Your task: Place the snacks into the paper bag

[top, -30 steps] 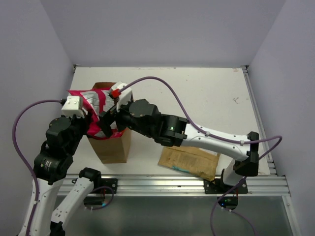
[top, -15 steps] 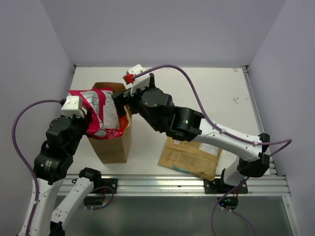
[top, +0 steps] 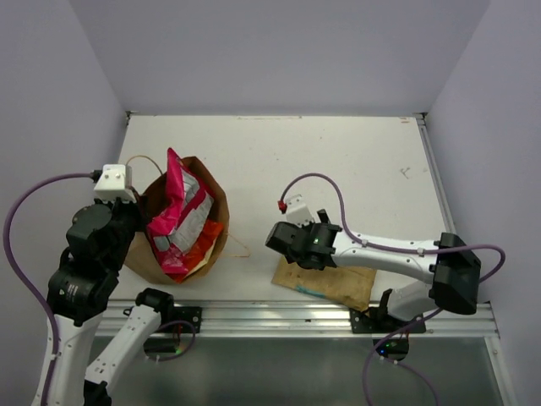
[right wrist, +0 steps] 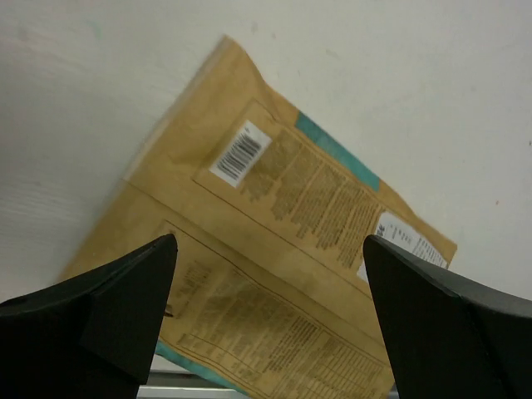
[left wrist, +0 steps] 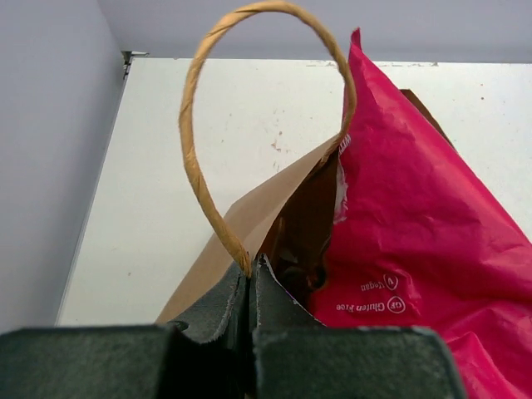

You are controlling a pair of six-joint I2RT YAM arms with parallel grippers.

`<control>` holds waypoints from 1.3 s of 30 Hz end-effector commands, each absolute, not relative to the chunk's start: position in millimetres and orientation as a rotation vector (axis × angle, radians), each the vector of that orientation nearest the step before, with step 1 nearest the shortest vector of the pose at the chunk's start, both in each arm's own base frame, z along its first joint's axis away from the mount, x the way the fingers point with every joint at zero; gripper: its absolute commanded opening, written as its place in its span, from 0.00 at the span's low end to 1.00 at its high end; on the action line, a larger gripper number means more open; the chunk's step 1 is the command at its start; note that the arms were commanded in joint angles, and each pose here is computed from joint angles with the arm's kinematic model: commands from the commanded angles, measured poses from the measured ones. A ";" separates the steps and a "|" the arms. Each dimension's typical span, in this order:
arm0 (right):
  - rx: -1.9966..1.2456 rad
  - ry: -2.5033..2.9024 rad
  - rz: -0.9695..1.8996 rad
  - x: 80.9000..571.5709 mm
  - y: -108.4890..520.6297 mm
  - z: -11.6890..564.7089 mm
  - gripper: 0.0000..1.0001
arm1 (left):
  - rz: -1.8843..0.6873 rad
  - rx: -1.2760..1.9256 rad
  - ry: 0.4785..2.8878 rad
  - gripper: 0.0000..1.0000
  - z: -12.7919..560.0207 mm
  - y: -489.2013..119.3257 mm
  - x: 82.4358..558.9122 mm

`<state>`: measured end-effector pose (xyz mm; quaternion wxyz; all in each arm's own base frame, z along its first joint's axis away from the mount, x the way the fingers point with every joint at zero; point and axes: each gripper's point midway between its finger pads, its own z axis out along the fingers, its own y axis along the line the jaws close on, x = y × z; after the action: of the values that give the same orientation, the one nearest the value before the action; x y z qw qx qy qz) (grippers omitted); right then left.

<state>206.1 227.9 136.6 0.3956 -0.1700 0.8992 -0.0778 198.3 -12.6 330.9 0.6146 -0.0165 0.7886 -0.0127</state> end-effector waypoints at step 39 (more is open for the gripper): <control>-0.183 1.990 0.189 260.2 233.0 340.4 0.00 | -0.020 -0.067 1.764 0.00 335.3 -12.6 213.9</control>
<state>240.7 224.8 186.6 0.3903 -0.1058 0.9142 -0.0240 209.0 -13.1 326.2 0.6171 -0.0210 0.7866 -0.0076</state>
